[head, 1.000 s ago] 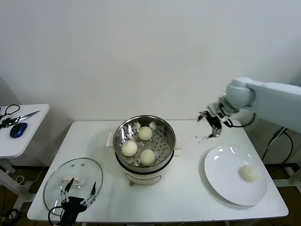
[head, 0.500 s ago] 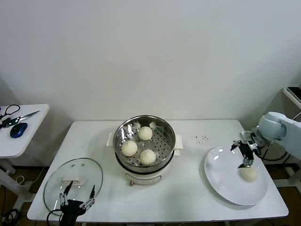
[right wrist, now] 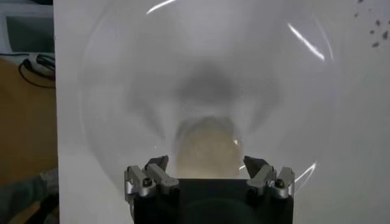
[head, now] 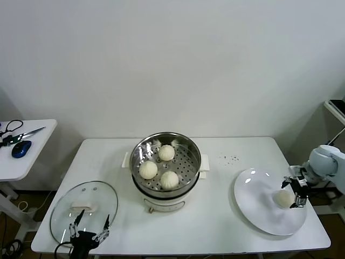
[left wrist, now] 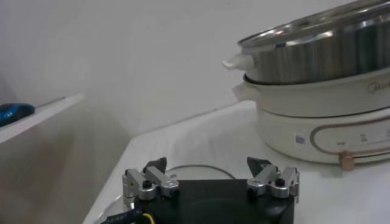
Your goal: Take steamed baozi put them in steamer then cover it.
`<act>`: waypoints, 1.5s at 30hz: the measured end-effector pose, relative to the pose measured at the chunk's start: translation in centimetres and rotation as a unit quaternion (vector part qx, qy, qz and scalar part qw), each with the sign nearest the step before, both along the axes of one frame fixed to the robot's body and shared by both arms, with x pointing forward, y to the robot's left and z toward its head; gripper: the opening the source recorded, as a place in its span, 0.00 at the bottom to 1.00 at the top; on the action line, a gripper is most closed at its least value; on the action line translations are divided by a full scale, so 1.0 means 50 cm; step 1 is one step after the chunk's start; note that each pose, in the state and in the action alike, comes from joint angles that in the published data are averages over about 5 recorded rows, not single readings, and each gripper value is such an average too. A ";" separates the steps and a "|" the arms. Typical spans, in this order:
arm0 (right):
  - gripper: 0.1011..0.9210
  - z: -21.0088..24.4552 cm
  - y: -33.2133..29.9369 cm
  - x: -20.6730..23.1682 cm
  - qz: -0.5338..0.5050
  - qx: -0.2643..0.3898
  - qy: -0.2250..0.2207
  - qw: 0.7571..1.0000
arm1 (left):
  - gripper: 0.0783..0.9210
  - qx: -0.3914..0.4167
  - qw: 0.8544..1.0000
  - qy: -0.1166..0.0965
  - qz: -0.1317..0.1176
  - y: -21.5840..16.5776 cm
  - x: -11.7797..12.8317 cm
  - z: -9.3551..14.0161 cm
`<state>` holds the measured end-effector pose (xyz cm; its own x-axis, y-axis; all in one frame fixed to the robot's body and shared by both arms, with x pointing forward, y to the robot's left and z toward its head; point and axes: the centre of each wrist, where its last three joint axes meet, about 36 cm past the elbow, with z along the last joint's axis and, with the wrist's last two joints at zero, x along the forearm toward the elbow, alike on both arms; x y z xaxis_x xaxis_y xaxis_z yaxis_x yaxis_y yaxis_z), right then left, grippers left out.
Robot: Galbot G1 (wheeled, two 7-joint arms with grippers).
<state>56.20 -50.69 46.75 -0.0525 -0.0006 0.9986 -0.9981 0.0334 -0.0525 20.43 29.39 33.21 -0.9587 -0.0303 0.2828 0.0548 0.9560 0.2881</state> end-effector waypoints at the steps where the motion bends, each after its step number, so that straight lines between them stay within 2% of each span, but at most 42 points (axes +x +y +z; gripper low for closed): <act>1: 0.88 -0.004 -0.003 0.000 -0.001 -0.001 0.001 1.000 | 0.88 0.000 1.000 0.000 0.000 0.000 0.000 0.000; 21: 0.88 -0.037 -0.009 0.019 -0.008 0.000 0.003 1.000 | 0.88 0.003 1.000 0.003 -0.001 -0.005 -0.001 -0.002; 32: 0.73 -0.026 -0.008 0.024 -0.011 0.007 0.003 1.000 | 0.88 0.003 1.000 0.005 -0.001 -0.006 -0.006 -0.003; 40: 0.71 -0.002 0.007 0.038 -0.008 0.018 -0.004 1.000 | 0.88 0.003 1.000 0.007 -0.003 -0.005 -0.013 -0.003; 45: 0.72 0.051 0.043 0.076 -0.002 0.032 -0.022 0.999 | 0.88 0.004 1.000 0.006 -0.006 -0.005 -0.010 0.000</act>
<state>60.01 -48.57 49.32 -0.0959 -0.0649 0.9933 -0.9947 0.0420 -0.0933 19.95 29.16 33.18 -0.9558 -0.0217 0.2934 0.0687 0.9532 0.2944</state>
